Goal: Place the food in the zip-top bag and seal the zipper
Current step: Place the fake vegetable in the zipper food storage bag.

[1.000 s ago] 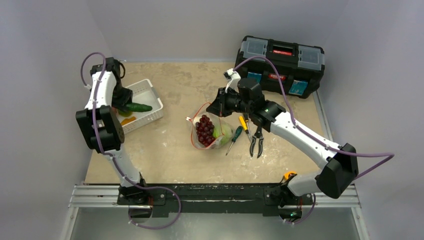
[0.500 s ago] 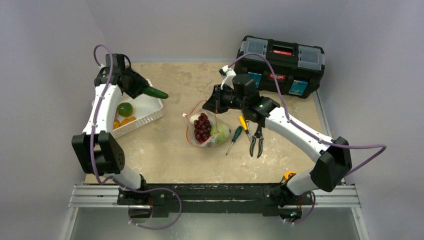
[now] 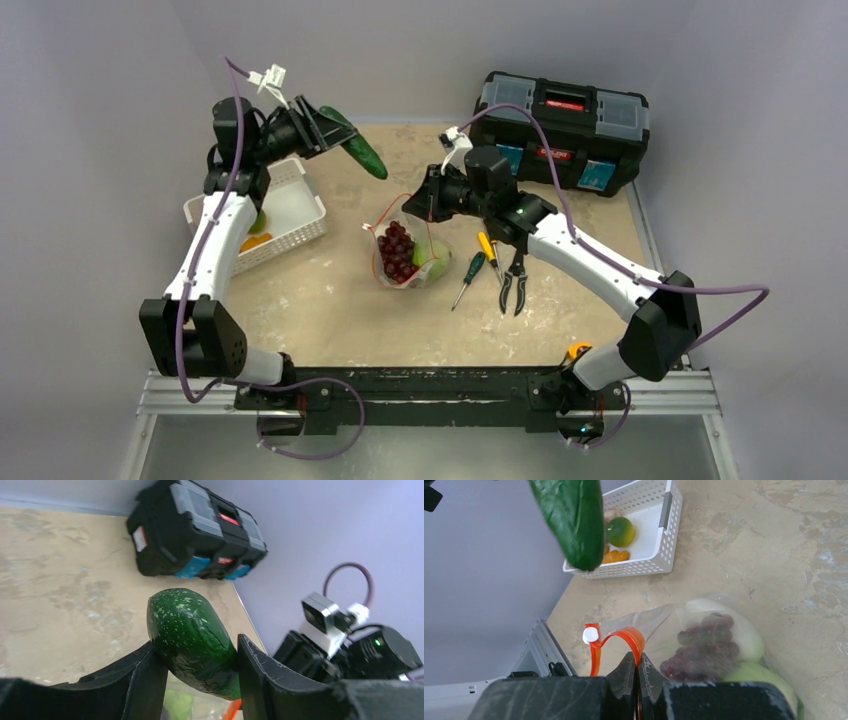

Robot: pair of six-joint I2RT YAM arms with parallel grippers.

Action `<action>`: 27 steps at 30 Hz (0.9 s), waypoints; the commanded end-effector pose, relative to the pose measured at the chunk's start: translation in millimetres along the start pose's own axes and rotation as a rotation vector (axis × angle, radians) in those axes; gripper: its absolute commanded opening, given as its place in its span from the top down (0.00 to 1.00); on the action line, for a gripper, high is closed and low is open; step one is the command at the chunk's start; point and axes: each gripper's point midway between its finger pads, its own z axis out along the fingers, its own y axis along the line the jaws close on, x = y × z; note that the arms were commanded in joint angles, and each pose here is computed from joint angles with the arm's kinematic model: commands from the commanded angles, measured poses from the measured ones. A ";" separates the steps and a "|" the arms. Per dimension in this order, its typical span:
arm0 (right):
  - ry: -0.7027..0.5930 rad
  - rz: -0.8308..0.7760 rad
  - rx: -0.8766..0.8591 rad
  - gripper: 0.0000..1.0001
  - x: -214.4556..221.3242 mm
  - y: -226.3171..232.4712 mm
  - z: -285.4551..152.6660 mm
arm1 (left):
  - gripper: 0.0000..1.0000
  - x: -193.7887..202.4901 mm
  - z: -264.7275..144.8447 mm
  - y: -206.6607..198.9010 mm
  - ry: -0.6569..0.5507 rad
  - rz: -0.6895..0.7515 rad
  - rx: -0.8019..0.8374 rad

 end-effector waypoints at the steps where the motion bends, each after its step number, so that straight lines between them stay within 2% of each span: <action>1: -0.145 -0.020 -0.088 1.00 -38.6 31.1 -16.5 | 1.00 11.0 -19.4 -68.3 0.004 0.186 0.214; 10: -0.107 -0.019 -0.186 1.00 -29.2 42.3 -6.7 | 1.00 82.4 -85.4 -88.4 0.040 0.233 0.255; 15: -0.102 -0.015 -0.232 1.00 -27.8 47.9 -3.2 | 1.00 116.8 -113.6 -93.8 0.062 0.202 0.257; 20: -0.096 -0.018 -0.257 1.00 -26.7 51.8 -2.5 | 1.00 124.1 -126.2 -105.1 0.037 0.206 0.264; 27: -0.104 0.013 -0.301 1.00 -26.2 58.5 -5.0 | 1.00 124.2 -118.0 -108.3 -0.055 0.190 0.220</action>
